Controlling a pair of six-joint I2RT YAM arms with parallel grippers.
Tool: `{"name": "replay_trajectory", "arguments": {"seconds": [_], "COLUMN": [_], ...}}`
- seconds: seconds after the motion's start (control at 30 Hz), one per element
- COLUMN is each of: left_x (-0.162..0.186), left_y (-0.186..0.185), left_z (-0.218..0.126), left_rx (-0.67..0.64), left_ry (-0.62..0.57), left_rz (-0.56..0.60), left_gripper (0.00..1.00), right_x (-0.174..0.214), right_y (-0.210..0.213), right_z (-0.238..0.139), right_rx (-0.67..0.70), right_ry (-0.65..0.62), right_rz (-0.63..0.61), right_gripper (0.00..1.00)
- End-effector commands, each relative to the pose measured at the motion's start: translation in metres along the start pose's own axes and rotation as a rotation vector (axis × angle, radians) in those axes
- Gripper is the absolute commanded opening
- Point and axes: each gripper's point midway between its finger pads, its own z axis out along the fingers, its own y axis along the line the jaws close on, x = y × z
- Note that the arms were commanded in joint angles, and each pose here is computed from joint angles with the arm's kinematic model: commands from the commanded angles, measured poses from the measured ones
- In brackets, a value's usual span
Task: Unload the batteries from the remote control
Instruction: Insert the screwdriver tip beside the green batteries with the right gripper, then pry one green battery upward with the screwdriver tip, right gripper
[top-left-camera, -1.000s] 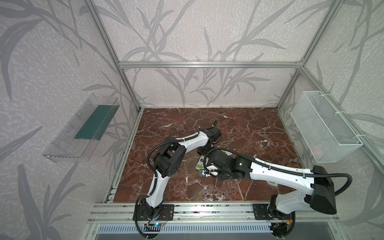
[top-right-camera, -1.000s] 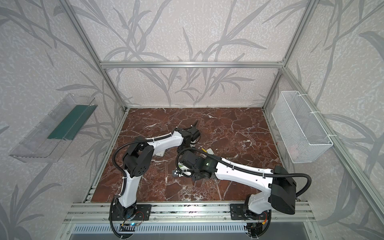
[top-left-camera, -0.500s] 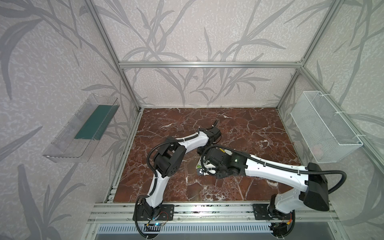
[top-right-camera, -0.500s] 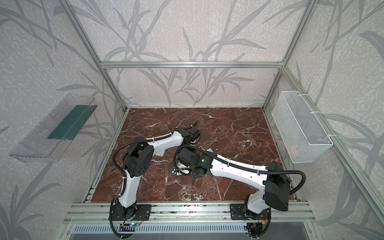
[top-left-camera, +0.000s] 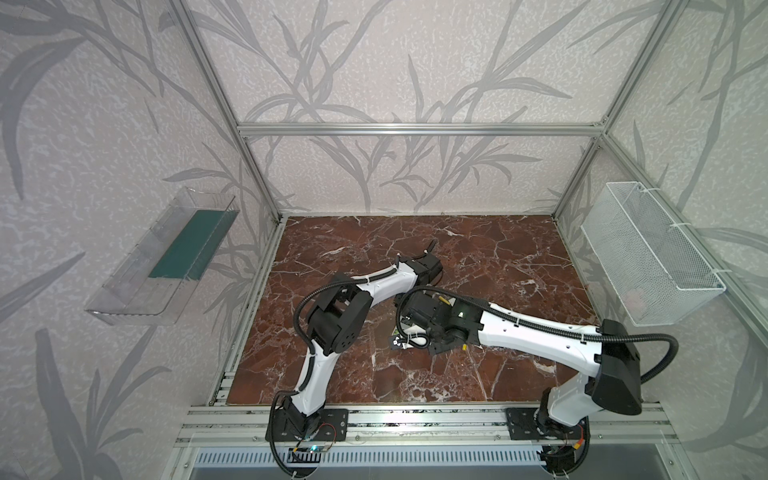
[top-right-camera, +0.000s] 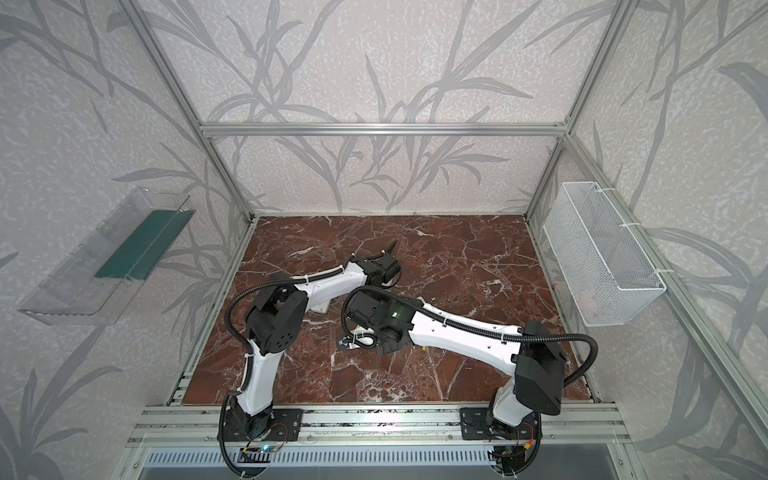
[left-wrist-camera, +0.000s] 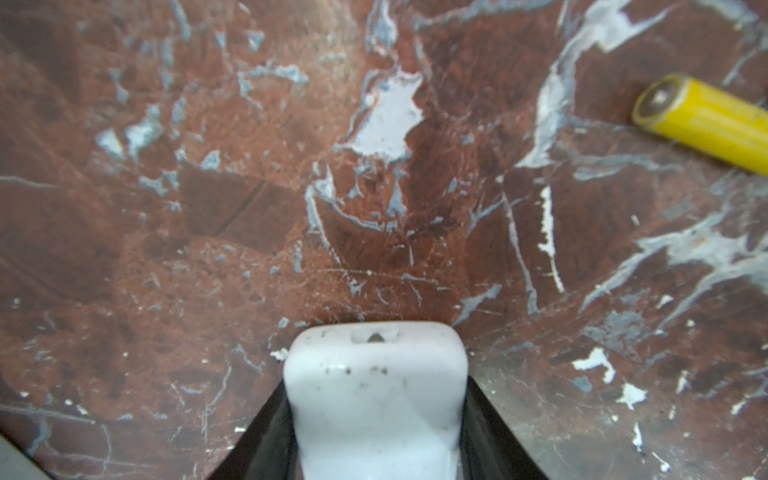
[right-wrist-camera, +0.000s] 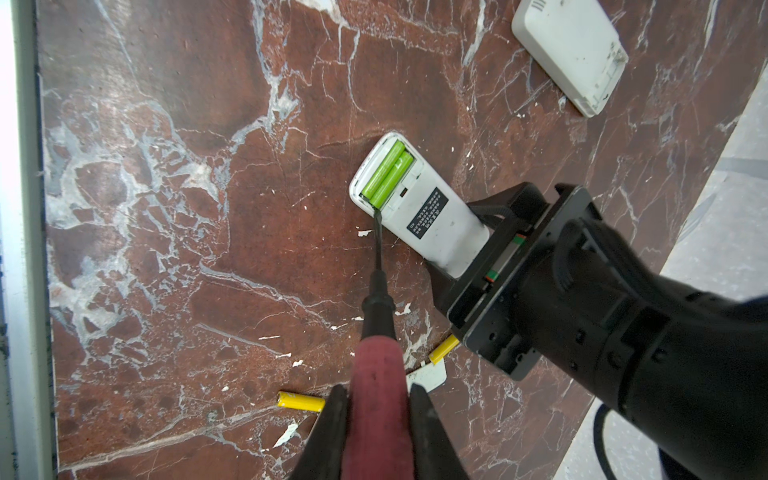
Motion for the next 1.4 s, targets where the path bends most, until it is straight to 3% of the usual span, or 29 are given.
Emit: {"name": "replay_trajectory", "arguments": {"seconds": [0.0,0.37,1.37], "left_x": [0.012,0.014,0.015], "left_y": [-0.015,-0.017,0.0], "left_z": [0.017,0.022,0.024], "left_rx": [0.046,0.056,-0.005], "left_ry": [0.05,0.058,0.093], "left_rz": [0.006,0.002,0.029], "left_gripper": [0.41,0.41,0.4], "right_x": [0.006,0.001,0.029], "right_y": [0.012,0.005,0.032], "right_z": [0.006,0.019,0.031], "right_rx": [-0.076,-0.025,0.159], "right_ry": [0.03,0.005,-0.141], "right_rz": [-0.035,0.028,0.54], "right_gripper": [0.0,0.0,0.0]}}
